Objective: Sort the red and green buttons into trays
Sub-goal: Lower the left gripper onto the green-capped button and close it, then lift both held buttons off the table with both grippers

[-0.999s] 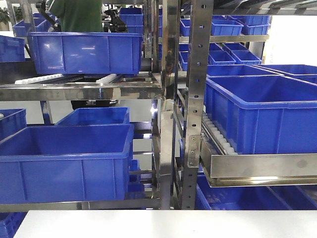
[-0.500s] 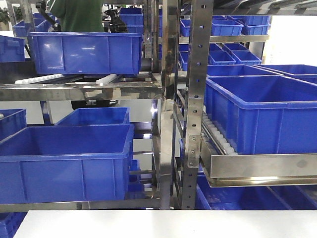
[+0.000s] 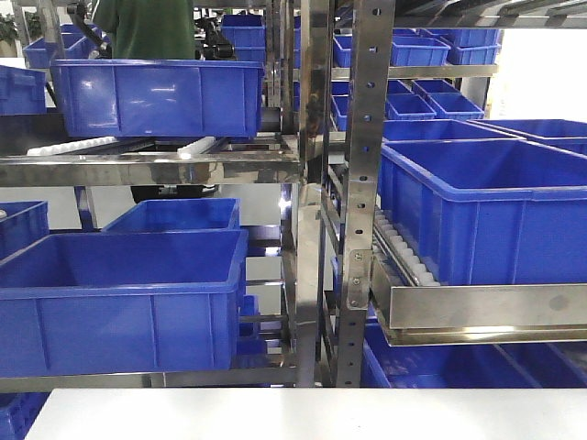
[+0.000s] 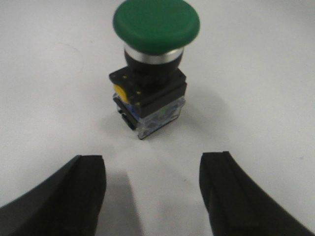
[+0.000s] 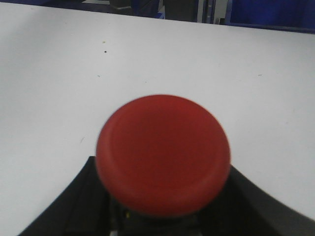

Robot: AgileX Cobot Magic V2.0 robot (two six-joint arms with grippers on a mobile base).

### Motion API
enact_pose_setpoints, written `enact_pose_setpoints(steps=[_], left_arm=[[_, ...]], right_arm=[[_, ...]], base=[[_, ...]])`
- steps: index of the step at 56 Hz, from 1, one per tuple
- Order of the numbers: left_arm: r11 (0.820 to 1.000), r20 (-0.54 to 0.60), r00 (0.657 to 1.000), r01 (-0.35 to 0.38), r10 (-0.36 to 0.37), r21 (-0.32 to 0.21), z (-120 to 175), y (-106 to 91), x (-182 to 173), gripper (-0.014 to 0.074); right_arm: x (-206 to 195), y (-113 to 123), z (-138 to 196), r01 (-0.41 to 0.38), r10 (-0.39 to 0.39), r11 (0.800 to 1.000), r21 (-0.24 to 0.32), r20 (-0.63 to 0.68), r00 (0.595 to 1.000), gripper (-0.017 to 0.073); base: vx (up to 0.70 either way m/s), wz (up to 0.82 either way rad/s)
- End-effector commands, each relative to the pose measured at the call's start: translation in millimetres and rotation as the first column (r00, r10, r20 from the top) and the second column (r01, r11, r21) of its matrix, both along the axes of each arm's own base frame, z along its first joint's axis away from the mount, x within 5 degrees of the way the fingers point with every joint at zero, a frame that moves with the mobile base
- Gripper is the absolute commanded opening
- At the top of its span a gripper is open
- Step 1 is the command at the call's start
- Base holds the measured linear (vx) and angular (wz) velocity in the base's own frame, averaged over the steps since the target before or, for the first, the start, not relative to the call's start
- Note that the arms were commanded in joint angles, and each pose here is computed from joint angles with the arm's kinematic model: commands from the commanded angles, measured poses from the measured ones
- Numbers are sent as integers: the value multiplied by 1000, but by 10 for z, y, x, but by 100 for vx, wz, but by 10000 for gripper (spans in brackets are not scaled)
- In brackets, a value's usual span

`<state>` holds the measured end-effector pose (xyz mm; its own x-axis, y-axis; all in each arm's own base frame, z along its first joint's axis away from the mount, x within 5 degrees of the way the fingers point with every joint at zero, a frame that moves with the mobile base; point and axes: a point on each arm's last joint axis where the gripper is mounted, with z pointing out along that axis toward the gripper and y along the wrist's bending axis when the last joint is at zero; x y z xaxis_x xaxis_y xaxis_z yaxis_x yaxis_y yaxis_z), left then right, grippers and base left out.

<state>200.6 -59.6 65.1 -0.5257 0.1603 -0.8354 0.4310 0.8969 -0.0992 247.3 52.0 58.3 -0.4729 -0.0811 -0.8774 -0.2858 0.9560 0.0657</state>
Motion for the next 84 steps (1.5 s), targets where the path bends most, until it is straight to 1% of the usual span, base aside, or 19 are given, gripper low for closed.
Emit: enact_pose_setpoints(steps=[1, 28, 51, 65, 73, 77, 79, 82, 84], left_arm=[[992, 249, 968, 31, 0, -120, 268, -70, 127, 534], [992, 266, 964, 28, 6, -124, 283, -75, 180, 534], [989, 337, 941, 32, 17, -141, 346, -113, 420, 534], [987, 356, 934, 72, -17, -142, 307, -168, 562, 534], [987, 370, 929, 73, -15, -145, 293, -181, 642, 534], [987, 367, 930, 71, -13, -145, 282, -181, 644, 515], [987, 366, 930, 70, -12, -145, 281, -179, 642, 487], [987, 363, 932, 72, -15, -144, 277, -180, 635, 434], [987, 361, 933, 72, -16, -144, 274, -180, 628, 373]], right_arm=[[102, 13, 261, -5, -9, 998, 58, 229, 973, -8], [101, 13, 260, -5, -9, 998, 58, 228, 974, -8], [99, 13, 259, -5, -9, 998, 58, 227, 974, -8], [99, 13, 258, -5, -9, 998, 57, 226, 974, -8], [99, 13, 258, -5, -9, 998, 57, 226, 974, -8], [99, 13, 258, -5, -9, 998, 57, 226, 974, -8], [99, 13, 258, -5, -9, 998, 57, 226, 974, -8], [99, 13, 258, -5, -9, 998, 57, 226, 974, -8], [99, 13, 258, -5, -9, 998, 57, 226, 974, -8]], base=[[0, 0], [0, 0], [0, 0], [0, 0], [0, 0], [0, 0], [0, 0], [0, 0], [0, 0]])
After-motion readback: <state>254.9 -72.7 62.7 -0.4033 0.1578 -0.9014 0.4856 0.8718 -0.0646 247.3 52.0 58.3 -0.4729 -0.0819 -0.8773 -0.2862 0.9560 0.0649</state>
